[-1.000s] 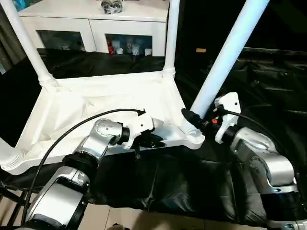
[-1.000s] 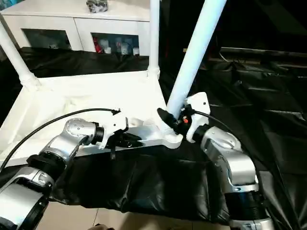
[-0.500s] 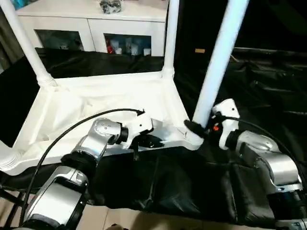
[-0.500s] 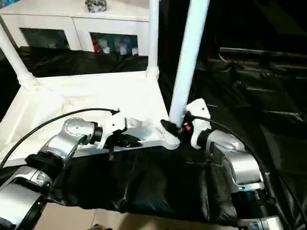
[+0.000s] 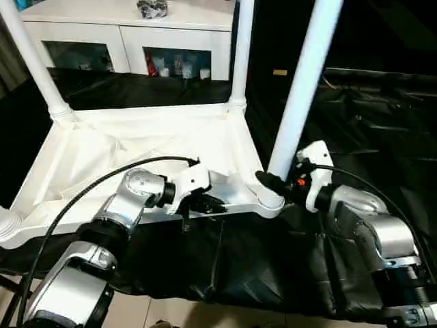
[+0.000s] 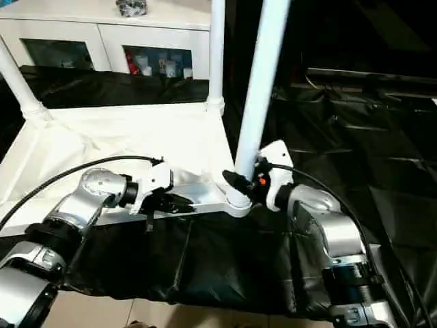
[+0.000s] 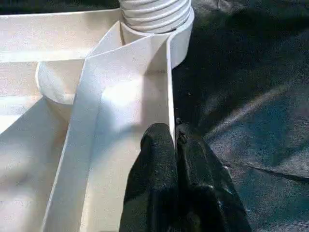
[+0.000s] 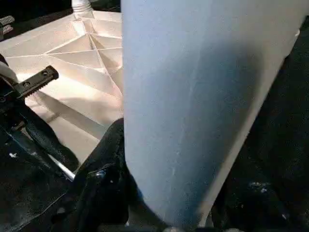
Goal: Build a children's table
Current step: Insert table leg to table base
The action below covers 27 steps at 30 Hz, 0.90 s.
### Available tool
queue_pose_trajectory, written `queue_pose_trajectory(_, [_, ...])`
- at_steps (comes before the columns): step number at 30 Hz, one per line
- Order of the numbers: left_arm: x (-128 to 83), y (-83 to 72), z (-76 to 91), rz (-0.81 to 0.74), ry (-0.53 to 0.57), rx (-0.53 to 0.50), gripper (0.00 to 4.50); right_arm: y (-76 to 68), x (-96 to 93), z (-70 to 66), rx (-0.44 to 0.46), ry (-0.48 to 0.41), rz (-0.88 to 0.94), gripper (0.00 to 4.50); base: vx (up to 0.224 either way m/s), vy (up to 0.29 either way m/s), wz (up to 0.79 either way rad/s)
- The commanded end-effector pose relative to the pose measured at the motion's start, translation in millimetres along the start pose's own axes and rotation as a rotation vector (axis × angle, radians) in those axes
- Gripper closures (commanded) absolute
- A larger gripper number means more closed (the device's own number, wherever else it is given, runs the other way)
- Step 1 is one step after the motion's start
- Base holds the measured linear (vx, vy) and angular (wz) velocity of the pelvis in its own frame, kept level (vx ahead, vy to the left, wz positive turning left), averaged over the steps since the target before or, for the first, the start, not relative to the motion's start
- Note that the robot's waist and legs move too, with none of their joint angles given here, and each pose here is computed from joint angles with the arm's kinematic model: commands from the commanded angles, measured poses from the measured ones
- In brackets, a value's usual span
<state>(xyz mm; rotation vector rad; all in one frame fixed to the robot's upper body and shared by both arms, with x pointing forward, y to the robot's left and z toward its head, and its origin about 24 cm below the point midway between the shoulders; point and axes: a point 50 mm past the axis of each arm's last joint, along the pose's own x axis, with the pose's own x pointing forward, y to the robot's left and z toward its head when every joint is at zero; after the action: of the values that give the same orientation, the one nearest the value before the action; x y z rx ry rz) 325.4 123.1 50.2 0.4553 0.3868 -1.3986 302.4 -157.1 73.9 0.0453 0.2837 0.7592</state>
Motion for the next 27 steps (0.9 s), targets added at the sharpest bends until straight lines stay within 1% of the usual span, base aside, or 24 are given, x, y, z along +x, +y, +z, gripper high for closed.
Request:
queue_pose_trajectory(1, [-1.2,0.9,-0.7,0.011,0.018,0.004,4.5,1.2,-2.5,-16.0,0.05,0.036,0.015,2.61,0.0,0.0,0.0])
queue_pose_trajectory(2, [-2.1,2.0,-0.3,0.026,0.014,0.002,4.5,1.6,-6.0,-24.6,0.072,0.032,0.013,2.61,0.0,0.0,0.0])
queue_pose_trajectory(3, [-2.5,2.6,-0.1,0.033,0.011,0.0,4.5,1.9,-8.1,-30.1,0.088,0.029,0.008,2.61,0.0,0.0,0.0])
queue_pose_trajectory(4, [-2.5,2.6,-0.1,0.033,0.011,0.0,4.5,1.9,-8.1,-30.1,0.088,0.029,0.008,2.61,0.0,0.0,0.0])
queue_pose_trajectory(5, [-3.4,3.6,-0.4,0.043,0.008,-0.005,4.5,1.8,-10.6,-37.7,0.122,0.008,-0.014,2.61,0.0,0.0,0.0])
queue_pose_trajectory(6, [-3.4,3.6,-0.4,0.043,0.008,-0.005,4.5,1.8,-10.6,-37.7,0.122,0.008,-0.014,2.61,0.0,0.0,0.0])
queue_pose_trajectory(8, [-4.0,5.0,-0.7,0.059,0.009,-0.006,4.5,-0.7,-13.7,-46.0,0.151,-0.018,-0.051,2.61,0.0,0.0,0.0])
queue_pose_trajectory(11, [-4.0,5.6,-0.8,0.065,0.01,-0.006,4.5,-1.5,-15.8,-51.2,0.171,-0.034,-0.077,2.61,0.0,0.0,0.0])
queue_pose_trajectory(14, [-4.0,5.8,-0.8,0.066,0.01,-0.007,4.5,-1.3,-16.1,-53.1,0.169,-0.031,-0.081,2.61,0.0,0.0,0.0])
queue_pose_trajectory(16, [-3.9,5.9,-0.9,0.067,0.011,-0.006,4.5,-1.2,-16.7,-55.8,0.153,-0.021,-0.088,2.61,0.0,0.0,0.0])
queue_pose_trajectory(17, [-3.8,6.2,-0.7,0.071,0.015,-0.001,4.5,2.4,-15.2,-59.1,0.067,0.033,-0.077,2.61,0.0,0.0,0.0])
queue_pose_trajectory(18, [-3.8,6.2,-0.7,0.071,0.015,-0.001,4.5,2.4,-15.2,-59.1,0.067,0.033,-0.077,2.61,0.0,0.0,0.0])
queue_pose_trajectory(20, [-4.0,6.7,-0.6,0.074,0.017,0.002,4.5,6.5,-12.3,-61.1,-0.003,0.074,-0.065,2.61,0.0,0.0,0.0])
queue_pose_trajectory(22, [-3.9,7.2,-0.5,0.079,0.018,0.003,4.5,9.5,-9.2,-62.1,-0.044,0.095,-0.065,2.61,0.0,0.0,0.0])
queue_pose_trajectory(23, [-3.6,7.3,-0.6,0.083,0.02,0.003,4.5,13.4,-4.8,-63.4,-0.056,0.104,-0.058,2.61,0.0,0.0,0.0])
queue_pose_trajectory(24, [-3.3,7.3,-0.8,0.084,0.02,0.002,4.5,16.6,0.7,-64.6,-0.044,0.099,-0.061,2.61,0.0,0.0,0.0])
queue_pose_trajectory(25, [-3.3,7.3,-0.8,0.085,0.019,0.002,4.5,17.0,1.5,-64.8,-0.042,0.098,-0.061,2.61,0.0,0.0,0.0])
queue_pose_trajectory(26, [-3.1,7.4,-0.8,0.086,0.018,0.0,4.5,19.2,7.5,-66.1,-0.033,0.093,-0.061,2.62,0.0,0.0,0.0])
queue_pose_trajectory(27, [-3.1,7.4,-0.7,0.087,0.018,0.0,4.5,19.8,9.7,-66.8,-0.034,0.093,-0.059,2.62,0.0,0.0,0.0])
